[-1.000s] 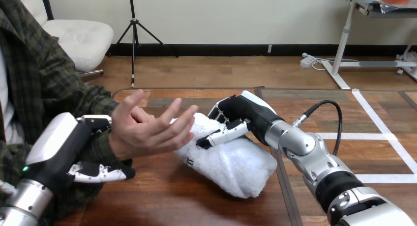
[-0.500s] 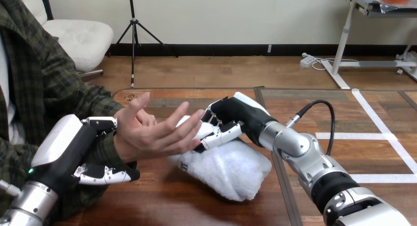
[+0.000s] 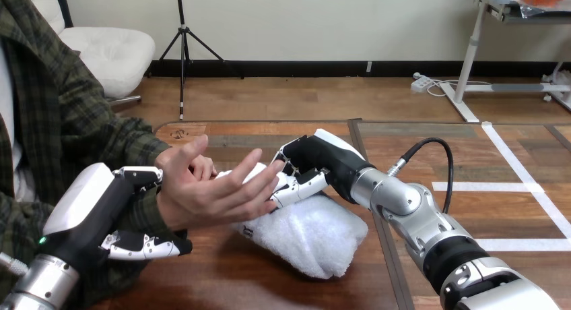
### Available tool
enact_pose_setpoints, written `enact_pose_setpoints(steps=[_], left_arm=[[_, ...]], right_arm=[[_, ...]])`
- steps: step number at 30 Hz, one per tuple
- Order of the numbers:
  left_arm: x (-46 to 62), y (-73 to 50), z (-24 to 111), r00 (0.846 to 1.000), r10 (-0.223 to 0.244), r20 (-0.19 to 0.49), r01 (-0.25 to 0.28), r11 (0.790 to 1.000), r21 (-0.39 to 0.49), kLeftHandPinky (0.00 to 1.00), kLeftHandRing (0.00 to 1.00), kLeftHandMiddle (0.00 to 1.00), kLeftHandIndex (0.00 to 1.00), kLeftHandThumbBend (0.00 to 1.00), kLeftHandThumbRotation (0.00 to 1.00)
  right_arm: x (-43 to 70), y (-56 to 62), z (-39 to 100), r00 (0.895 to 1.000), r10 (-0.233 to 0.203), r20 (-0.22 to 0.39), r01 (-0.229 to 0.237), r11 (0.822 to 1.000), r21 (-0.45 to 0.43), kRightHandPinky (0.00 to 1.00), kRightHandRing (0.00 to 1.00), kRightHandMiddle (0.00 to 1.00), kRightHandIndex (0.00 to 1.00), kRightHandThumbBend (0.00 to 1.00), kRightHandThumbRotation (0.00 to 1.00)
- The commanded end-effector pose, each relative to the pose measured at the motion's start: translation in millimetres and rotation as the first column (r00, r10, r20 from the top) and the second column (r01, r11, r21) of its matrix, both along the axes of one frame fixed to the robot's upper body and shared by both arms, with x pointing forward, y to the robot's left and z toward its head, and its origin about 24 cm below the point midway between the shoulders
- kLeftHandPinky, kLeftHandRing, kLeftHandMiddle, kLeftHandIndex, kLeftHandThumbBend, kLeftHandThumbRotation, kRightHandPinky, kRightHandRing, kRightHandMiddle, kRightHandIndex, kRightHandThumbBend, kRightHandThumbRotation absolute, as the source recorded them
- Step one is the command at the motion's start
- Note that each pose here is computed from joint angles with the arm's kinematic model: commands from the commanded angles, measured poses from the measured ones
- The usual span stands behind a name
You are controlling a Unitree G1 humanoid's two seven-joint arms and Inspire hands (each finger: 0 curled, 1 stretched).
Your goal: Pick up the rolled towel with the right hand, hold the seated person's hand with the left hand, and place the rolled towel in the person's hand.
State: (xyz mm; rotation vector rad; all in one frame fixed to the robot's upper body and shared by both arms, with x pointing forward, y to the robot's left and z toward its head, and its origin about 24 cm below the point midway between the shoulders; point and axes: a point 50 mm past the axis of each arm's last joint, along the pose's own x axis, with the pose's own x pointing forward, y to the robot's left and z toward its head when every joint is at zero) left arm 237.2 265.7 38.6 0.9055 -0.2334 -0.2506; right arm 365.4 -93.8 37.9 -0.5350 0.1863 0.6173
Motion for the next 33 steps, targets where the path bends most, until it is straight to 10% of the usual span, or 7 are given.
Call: enact_pose_setpoints(steps=[1, 33], left_arm=[[-1.6, -24.7, -6.1, 0.997, -0.081, 0.004, 0.081, 0.994, -0.068, 0.31, 0.38, 0.46, 0.48, 0.85, 0.13], [-4.3, -17.6, -23.2, 0.995, -0.034, -0.09, 0.028, 0.998, -0.064, 0.32, 0.4, 0.48, 0.5, 0.86, 0.13]], right_arm=[[28.9, 32.3, 84.0, 0.961, 0.091, 0.26, -0.103, 0.994, 0.031, 0.25, 0.3, 0.37, 0.41, 0.85, 0.0], [23.1, 45.1, 119.7, 0.904, 0.208, 0.373, -0.249, 0.966, 0.066, 0.24, 0.29, 0.36, 0.39, 0.85, 0.0]])
